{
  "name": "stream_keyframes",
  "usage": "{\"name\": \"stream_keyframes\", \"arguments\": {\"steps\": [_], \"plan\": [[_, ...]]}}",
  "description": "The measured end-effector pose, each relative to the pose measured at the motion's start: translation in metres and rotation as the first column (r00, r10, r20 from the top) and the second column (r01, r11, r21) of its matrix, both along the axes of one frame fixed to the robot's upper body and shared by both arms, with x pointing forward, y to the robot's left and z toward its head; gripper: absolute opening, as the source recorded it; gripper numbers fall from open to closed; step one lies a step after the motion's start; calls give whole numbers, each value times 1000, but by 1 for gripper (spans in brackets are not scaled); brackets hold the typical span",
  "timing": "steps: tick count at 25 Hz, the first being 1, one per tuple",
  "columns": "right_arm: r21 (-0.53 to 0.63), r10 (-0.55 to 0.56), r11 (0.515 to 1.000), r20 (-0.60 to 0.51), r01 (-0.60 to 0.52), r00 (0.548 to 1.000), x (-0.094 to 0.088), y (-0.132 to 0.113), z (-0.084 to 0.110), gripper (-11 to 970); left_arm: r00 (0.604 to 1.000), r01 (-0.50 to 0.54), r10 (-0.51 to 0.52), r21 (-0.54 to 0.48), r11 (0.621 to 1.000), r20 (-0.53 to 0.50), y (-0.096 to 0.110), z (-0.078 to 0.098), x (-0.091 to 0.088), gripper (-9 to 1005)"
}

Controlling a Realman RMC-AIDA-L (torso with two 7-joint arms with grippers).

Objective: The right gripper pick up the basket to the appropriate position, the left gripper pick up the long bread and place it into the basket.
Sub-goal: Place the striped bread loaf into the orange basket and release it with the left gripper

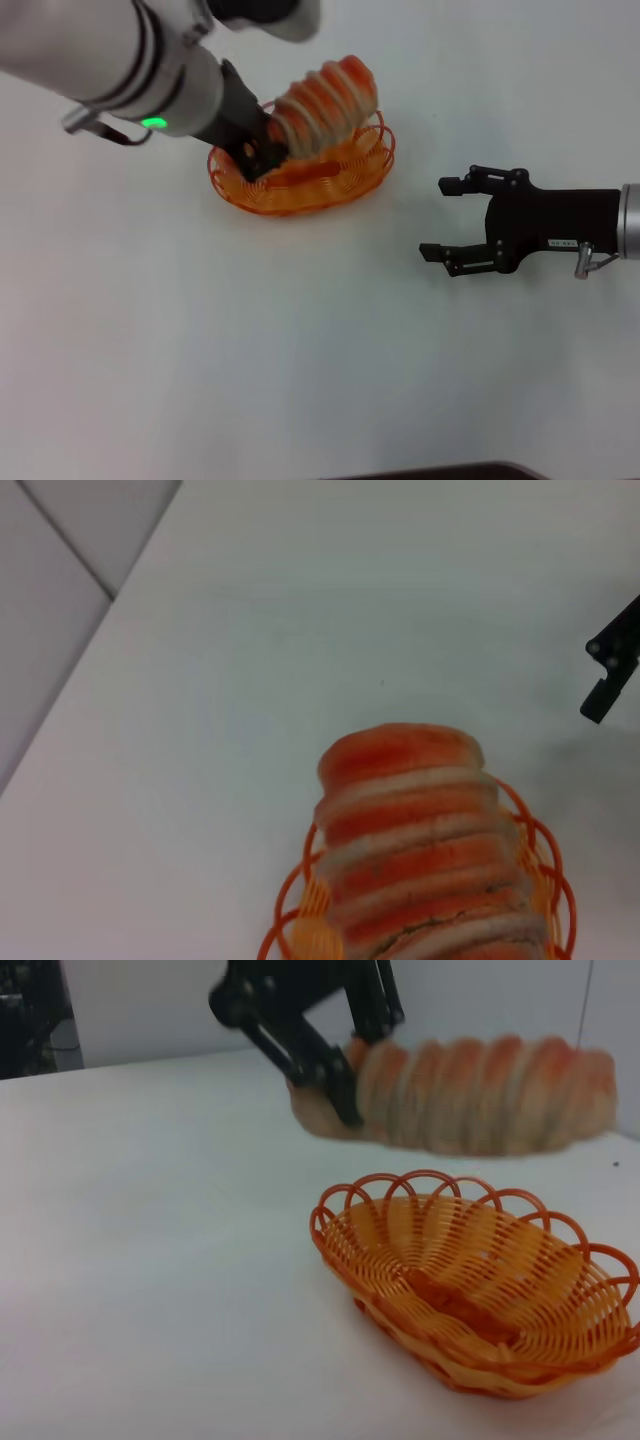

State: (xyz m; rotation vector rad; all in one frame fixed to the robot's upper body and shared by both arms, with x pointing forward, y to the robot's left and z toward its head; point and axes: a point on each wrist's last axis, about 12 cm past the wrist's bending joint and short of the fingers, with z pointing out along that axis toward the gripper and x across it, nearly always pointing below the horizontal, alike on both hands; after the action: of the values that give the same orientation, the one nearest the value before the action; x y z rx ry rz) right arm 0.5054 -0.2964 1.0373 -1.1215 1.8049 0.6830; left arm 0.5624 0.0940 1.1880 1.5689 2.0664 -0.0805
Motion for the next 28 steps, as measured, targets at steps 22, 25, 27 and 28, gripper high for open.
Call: {"name": "stream_keyframes", "arguments": {"steps": [22, 25, 27, 28], "plan": [[10, 17, 1000, 2, -17, 1000, 2, 3, 2, 930, 998, -57, 57, -21, 998, -4, -5, -38, 3, 376], [11, 17, 1000, 3, -17, 1000, 2, 4, 2, 930, 998, -66, 65, -27, 997, -10, -2, -39, 2, 494], [11, 18, 1000, 3, -18, 1000, 2, 4, 3, 930, 997, -78, 77, -49, 996, -7, 0, -37, 2, 579], [11, 18, 1000, 4, -18, 1000, 3, 4, 3, 930, 996, -89, 89, -72, 993, -6, 2, -36, 2, 625]]}}
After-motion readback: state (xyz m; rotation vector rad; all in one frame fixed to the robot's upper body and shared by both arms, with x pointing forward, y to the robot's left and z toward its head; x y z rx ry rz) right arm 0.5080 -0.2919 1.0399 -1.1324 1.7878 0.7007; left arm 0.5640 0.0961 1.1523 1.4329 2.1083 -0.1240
